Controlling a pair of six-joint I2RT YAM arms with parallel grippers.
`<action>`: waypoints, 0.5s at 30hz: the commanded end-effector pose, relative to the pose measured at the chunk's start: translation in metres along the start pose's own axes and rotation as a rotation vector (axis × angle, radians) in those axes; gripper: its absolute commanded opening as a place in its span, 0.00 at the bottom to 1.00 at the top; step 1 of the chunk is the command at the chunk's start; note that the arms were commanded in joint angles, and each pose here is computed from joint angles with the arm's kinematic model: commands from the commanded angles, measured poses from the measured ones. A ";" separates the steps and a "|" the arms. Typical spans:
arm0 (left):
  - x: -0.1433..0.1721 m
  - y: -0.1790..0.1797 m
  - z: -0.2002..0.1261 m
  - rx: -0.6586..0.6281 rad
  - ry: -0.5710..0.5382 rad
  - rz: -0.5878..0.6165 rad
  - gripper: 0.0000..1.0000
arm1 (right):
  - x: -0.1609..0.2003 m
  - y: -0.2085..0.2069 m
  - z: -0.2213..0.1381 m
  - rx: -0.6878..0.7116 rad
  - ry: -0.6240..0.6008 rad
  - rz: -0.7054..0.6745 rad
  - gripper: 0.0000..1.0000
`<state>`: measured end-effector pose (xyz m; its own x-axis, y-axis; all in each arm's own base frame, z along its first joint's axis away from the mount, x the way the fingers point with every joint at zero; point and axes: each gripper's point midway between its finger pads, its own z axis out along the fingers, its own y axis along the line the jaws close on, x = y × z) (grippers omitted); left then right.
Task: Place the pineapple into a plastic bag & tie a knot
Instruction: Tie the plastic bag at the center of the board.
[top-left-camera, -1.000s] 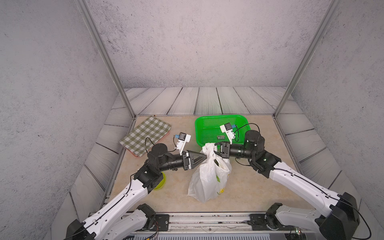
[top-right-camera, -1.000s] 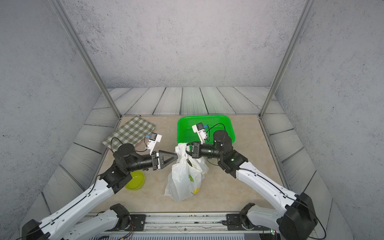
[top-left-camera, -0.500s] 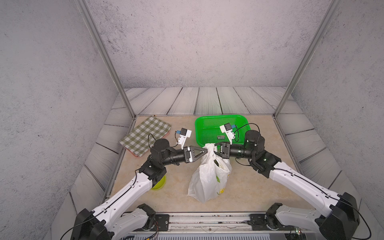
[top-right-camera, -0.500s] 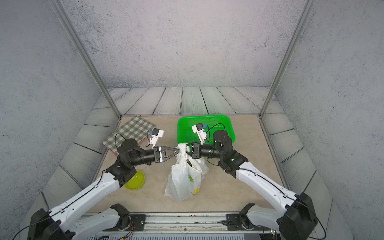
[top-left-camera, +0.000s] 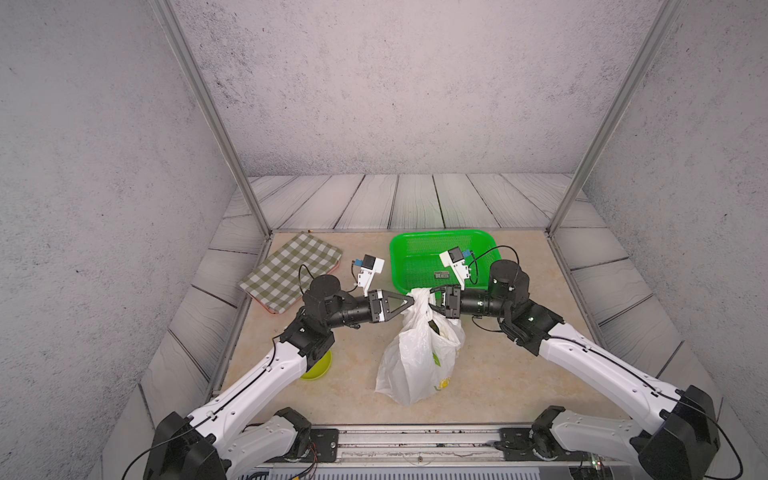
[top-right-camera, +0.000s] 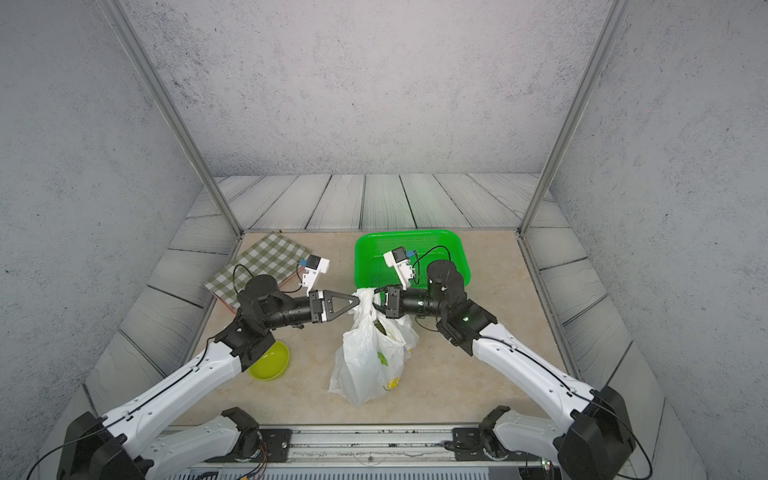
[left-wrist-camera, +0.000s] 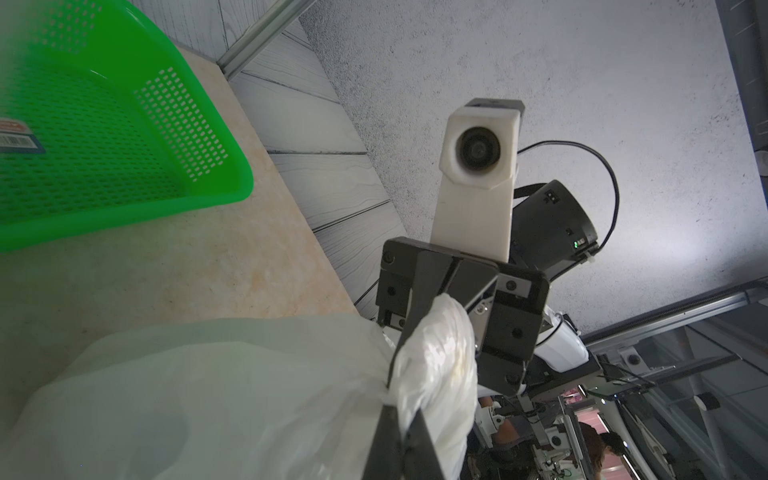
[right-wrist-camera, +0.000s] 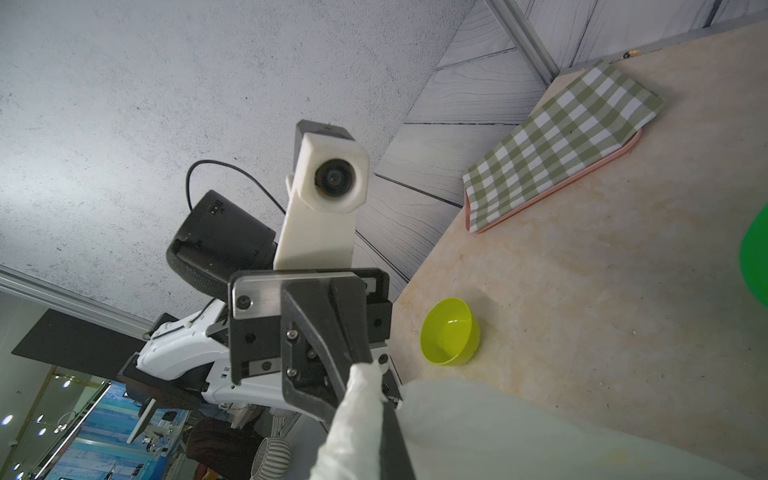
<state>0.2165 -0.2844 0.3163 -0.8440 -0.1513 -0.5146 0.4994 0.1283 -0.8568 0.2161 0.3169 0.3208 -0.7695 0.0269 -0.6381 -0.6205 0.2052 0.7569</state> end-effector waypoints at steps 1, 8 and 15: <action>-0.013 -0.003 -0.001 -0.005 -0.035 0.024 0.00 | 0.002 0.017 -0.008 -0.015 0.016 -0.059 0.00; -0.012 -0.003 -0.003 -0.023 -0.023 0.042 0.00 | 0.004 -0.009 -0.042 0.293 0.004 -0.109 0.45; -0.011 -0.004 -0.002 -0.024 -0.012 0.051 0.00 | 0.004 0.000 -0.081 0.421 -0.034 -0.148 0.61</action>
<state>0.2227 -0.2825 0.3112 -0.8436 -0.1514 -0.5152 0.4910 0.1713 -0.8542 0.2056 0.2574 0.3372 -0.6723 0.0246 -0.7399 -0.6287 0.5086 0.5883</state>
